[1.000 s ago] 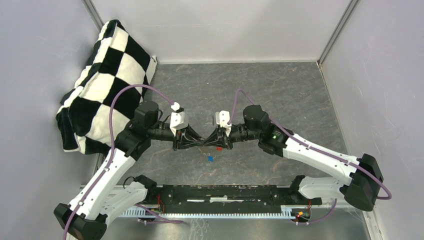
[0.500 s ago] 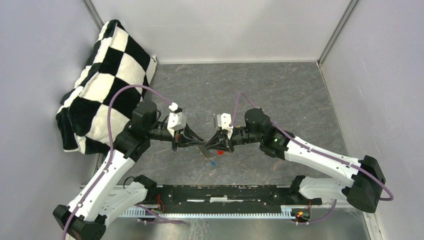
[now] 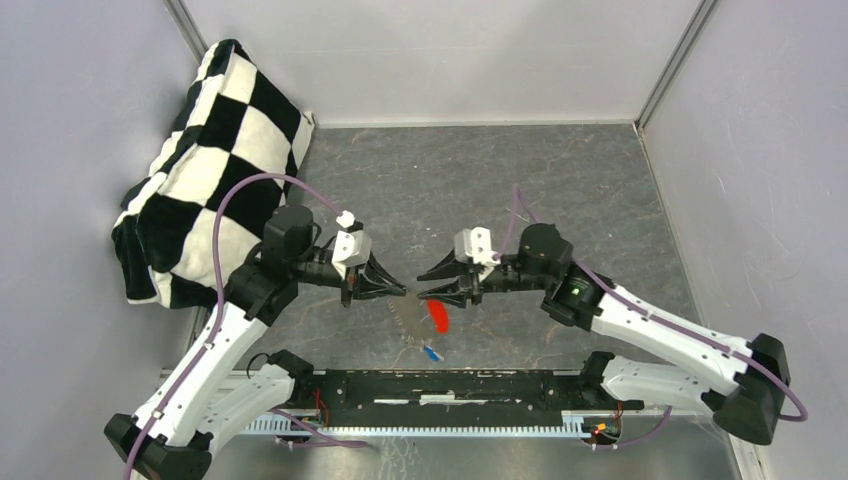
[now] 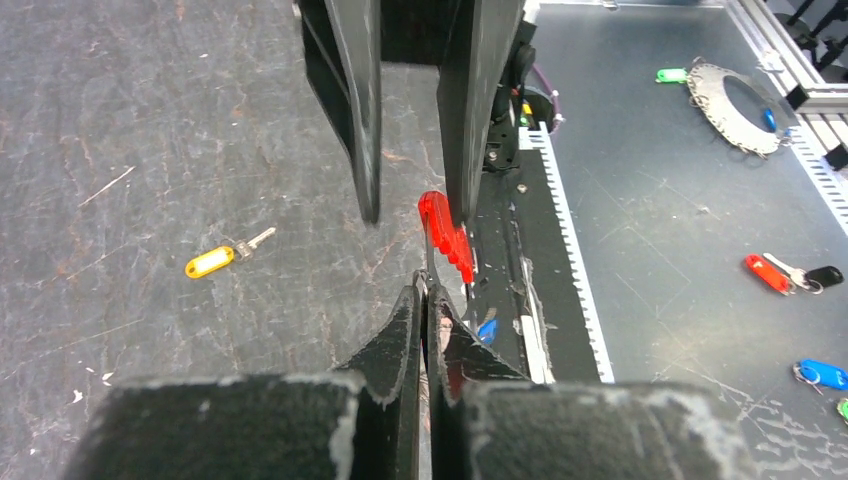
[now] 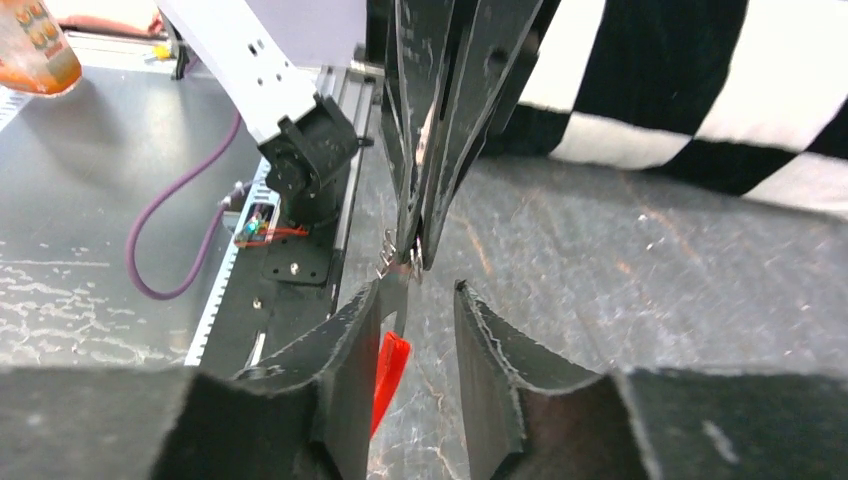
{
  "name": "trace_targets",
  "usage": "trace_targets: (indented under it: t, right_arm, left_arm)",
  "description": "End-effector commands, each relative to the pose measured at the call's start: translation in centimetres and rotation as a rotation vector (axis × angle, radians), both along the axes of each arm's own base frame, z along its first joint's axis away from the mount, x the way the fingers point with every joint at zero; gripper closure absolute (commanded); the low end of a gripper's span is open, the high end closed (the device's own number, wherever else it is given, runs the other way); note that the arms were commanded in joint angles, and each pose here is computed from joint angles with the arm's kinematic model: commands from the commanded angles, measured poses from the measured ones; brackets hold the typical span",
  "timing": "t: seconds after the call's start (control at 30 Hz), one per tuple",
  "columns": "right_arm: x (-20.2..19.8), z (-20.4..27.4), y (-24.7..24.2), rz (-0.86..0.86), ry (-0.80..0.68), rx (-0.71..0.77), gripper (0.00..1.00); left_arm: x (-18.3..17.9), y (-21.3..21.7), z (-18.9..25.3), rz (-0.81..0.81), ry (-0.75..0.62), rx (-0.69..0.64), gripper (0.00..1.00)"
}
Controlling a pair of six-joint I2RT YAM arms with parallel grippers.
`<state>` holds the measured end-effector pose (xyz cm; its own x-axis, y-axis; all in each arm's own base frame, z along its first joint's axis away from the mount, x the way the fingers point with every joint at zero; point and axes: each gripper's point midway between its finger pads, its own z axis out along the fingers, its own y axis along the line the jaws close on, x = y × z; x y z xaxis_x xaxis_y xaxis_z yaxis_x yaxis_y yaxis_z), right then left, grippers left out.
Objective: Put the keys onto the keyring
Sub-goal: Adjust the keyring.
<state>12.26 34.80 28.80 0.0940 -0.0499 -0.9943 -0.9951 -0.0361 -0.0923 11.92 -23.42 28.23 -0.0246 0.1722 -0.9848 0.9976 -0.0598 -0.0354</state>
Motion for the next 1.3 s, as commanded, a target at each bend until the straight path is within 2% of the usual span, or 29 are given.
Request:
trace_targets:
  t: [0.0, 0.17, 0.27, 0.37, 0.43, 0.5, 0.57, 0.83, 1.27]
  right_arm:
    - [-0.9, 5.8, -1.3, 0.021, -0.142, 0.120, 0.58]
    - [0.1, 6.2, -2.0, -0.029, -0.194, 0.085, 0.58]
    - [2.5, 4.7, -2.4, -0.121, -0.221, 0.042, 0.60]
    - [3.3, 2.2, -1.8, -0.123, -0.205, -0.010, 0.60]
    - [2.3, 1.6, -1.1, -0.050, -0.181, -0.005, 0.59]
    - [1.2, 1.3, -0.7, 0.006, -0.162, 0.027, 0.52]
    - [0.3, 1.6, -0.5, 0.029, -0.169, 0.062, 0.49]
    - [-2.2, 2.6, 0.3, 0.078, -0.183, 0.132, 0.49]
    - [-3.6, 2.8, 1.7, 0.121, -0.146, 0.169, 0.65]
  left_arm:
    - [-2.2, 0.4, 1.5, -0.099, -0.071, -0.050, 0.98]
    - [-3.6, 0.5, 2.2, -0.179, -0.085, -0.089, 0.98]
    - [-4.2, 0.5, 2.9, -0.220, -0.090, -0.110, 0.98]
    - [-4.4, 0.5, 3.4, -0.234, -0.109, -0.120, 0.98]
    - [-4.2, 0.5, 3.4, -0.228, -0.121, -0.120, 0.98]
    - [-4.2, 0.5, 3.4, -0.225, -0.131, -0.120, 0.98]
    - [-4.1, 0.5, 3.4, -0.220, -0.138, -0.119, 0.98]
    - [-2.9, 0.3, 3.0, -0.176, -0.157, -0.099, 0.98]
    - [-2.4, 0.3, 2.5, -0.148, -0.169, -0.085, 0.98]
